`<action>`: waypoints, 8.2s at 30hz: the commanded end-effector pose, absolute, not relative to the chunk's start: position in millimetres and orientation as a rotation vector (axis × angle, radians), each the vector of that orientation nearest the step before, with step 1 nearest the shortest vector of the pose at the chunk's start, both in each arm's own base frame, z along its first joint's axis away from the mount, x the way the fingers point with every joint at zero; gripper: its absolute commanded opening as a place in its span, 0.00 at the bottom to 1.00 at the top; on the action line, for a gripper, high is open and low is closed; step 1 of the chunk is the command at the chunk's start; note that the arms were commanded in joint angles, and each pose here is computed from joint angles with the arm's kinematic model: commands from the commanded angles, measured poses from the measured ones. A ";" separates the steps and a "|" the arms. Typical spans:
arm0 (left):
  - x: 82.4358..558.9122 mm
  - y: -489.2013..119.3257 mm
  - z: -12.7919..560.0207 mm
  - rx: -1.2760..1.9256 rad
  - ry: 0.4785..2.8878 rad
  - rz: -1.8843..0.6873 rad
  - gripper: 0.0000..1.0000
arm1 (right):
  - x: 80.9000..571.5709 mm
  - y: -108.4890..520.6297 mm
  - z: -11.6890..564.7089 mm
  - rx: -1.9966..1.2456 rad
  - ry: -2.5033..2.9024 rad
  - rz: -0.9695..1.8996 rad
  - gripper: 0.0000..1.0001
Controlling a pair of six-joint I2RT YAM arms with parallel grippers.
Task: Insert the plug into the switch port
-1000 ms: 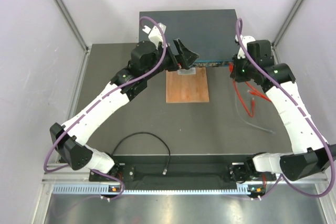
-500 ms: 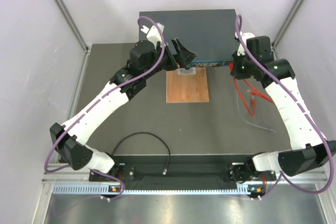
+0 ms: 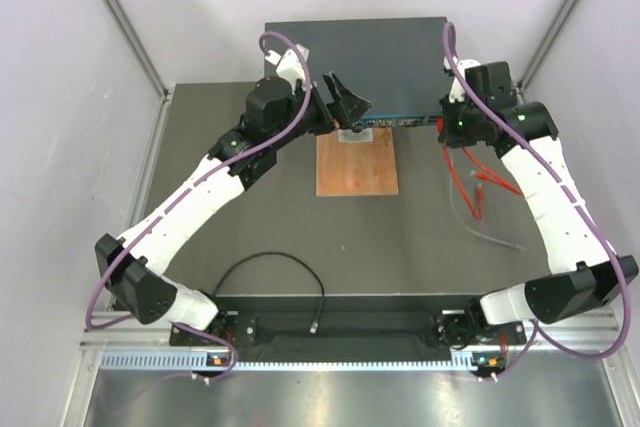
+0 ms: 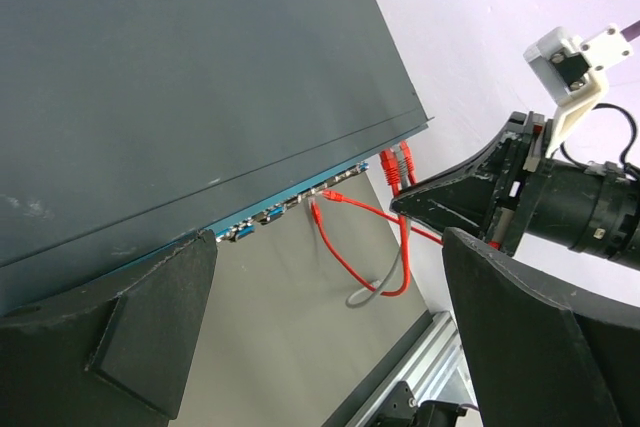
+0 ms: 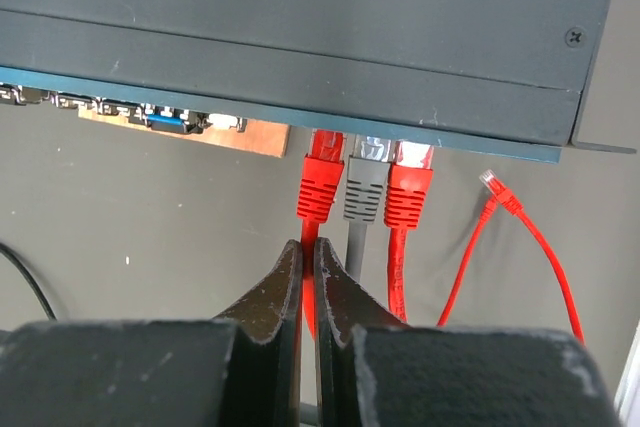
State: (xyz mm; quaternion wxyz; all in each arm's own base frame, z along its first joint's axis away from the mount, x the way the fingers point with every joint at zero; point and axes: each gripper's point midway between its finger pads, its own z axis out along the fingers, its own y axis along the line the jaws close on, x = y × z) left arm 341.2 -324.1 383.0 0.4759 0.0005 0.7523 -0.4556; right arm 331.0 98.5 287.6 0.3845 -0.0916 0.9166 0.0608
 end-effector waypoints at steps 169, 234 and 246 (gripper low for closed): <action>225.1 -397.5 461.7 0.333 1.610 -1.711 0.60 | 156.2 196.3 350.4 -0.846 1.639 1.207 0.00; 277.4 -396.3 444.3 0.135 1.610 -1.508 0.91 | 218.8 144.4 328.0 -0.347 1.841 0.774 0.00; 282.8 -359.3 440.0 0.138 1.613 -1.300 0.99 | 275.6 123.1 314.4 -0.074 2.024 0.636 0.00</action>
